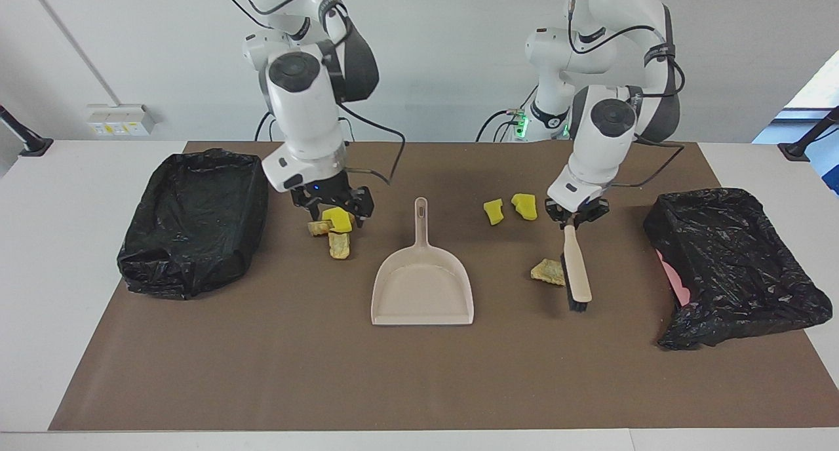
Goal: Sweep and dump trash in bin
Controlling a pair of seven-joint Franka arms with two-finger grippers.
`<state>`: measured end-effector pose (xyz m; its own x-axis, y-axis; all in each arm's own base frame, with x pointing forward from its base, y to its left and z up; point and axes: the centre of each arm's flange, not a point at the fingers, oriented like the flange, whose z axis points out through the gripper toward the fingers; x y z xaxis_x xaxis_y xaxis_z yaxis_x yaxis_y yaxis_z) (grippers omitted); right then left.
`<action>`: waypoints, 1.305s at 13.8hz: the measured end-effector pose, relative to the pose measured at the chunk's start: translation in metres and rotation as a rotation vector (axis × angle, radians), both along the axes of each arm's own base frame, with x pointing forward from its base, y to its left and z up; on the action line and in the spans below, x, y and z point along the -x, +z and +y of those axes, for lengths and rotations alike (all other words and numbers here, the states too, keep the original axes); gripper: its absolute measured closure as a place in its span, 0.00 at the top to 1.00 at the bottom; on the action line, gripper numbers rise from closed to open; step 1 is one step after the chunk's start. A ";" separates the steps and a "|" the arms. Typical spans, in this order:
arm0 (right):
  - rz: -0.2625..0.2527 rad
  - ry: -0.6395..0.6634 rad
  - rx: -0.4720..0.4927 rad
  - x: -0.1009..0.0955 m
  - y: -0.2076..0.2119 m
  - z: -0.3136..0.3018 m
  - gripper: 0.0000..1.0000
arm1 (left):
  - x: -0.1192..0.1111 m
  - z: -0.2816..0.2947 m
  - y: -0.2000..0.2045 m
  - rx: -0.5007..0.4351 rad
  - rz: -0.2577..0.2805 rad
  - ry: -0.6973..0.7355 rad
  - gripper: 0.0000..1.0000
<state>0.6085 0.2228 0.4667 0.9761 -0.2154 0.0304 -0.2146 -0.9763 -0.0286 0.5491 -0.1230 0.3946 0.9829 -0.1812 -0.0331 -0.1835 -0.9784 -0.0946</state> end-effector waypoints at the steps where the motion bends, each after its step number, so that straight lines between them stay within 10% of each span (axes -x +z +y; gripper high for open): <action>1: -0.007 0.021 -0.003 -0.002 -0.015 0.018 1.00 | -0.008 0.019 -0.001 0.002 -0.002 -0.021 0.26; 13: 0.064 0.197 0.033 0.060 -0.122 0.145 1.00 | -0.021 0.070 -0.035 0.005 0.067 -0.134 0.26; 18: 0.107 0.207 0.055 0.071 -0.126 0.147 0.78 | -0.016 0.067 -0.041 0.005 0.090 -0.155 0.26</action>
<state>0.5376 0.3696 0.3409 0.9975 -0.0109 -0.0697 -0.0083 -0.9992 0.0379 0.5650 -0.0562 0.3534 0.9362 -0.3311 -0.1180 -0.3401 -0.9381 -0.0659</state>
